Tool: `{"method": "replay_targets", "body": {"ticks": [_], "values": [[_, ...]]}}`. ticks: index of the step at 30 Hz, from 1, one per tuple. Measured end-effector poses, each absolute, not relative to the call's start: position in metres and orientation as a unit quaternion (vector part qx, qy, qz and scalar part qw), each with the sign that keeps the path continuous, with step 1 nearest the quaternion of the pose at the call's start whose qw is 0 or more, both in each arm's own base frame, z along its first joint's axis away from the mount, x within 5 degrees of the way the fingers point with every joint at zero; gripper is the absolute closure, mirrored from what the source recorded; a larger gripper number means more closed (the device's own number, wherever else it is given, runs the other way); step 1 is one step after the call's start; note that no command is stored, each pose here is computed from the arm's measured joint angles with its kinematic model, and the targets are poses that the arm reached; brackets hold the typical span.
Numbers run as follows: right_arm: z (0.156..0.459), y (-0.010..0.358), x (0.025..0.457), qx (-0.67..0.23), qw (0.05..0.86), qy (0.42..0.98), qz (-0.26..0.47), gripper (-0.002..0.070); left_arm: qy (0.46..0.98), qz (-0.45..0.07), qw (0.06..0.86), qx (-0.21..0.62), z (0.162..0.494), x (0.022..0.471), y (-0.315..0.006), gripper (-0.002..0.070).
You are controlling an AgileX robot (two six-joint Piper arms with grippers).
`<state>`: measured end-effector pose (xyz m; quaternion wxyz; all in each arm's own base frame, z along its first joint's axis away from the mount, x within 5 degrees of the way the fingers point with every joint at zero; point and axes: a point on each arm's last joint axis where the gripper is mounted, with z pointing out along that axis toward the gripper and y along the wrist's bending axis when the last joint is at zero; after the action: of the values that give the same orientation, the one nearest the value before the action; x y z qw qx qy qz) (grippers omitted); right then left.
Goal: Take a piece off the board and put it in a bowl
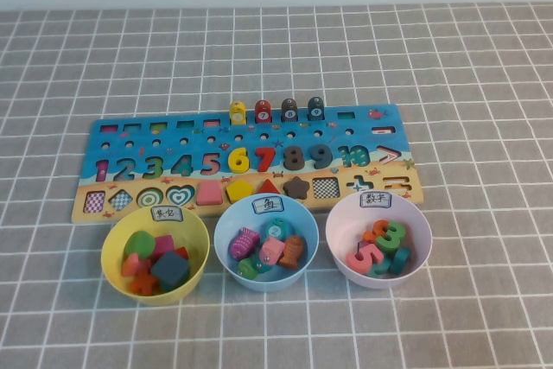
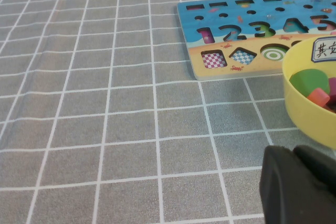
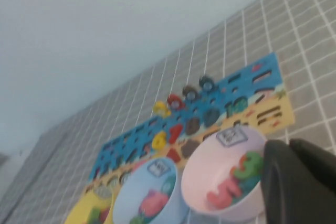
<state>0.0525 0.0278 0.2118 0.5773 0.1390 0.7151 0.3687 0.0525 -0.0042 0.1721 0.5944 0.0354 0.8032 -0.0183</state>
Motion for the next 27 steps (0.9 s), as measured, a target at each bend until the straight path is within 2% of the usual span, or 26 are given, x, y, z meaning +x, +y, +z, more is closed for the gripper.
{"method": "replay_targets", "body": {"ticks": [5, 12, 18, 23, 27], "values": [[0.237, 0.043, 0.061, 0.073, 0.484, 0.794, 0.362, 0.0695, 0.803, -0.018, 0.594, 0.035, 0.172, 0.052, -0.004, 0.068], [0.263, 0.059, 0.103, -0.01, 0.314, 0.901, 0.3, 0.0695, 0.803, -0.018, 0.594, 0.035, 0.172, 0.052, -0.004, 0.068], [0.278, 0.07, 0.162, -0.039, 0.209, 0.94, 0.268, 0.0695, 0.803, -0.018, 0.594, 0.035, 0.172, 0.052, -0.004, 0.068], [0.29, 0.085, 0.211, -0.068, 0.18, 0.952, 0.24, 0.0695, 0.803, -0.018, 0.594, 0.035, 0.172, 0.052, -0.004, 0.068], [0.299, 0.113, 0.247, -0.102, 0.167, 0.96, 0.199, 0.0695, 0.803, -0.018, 0.594, 0.035, 0.172, 0.052, -0.004, 0.068]]}}
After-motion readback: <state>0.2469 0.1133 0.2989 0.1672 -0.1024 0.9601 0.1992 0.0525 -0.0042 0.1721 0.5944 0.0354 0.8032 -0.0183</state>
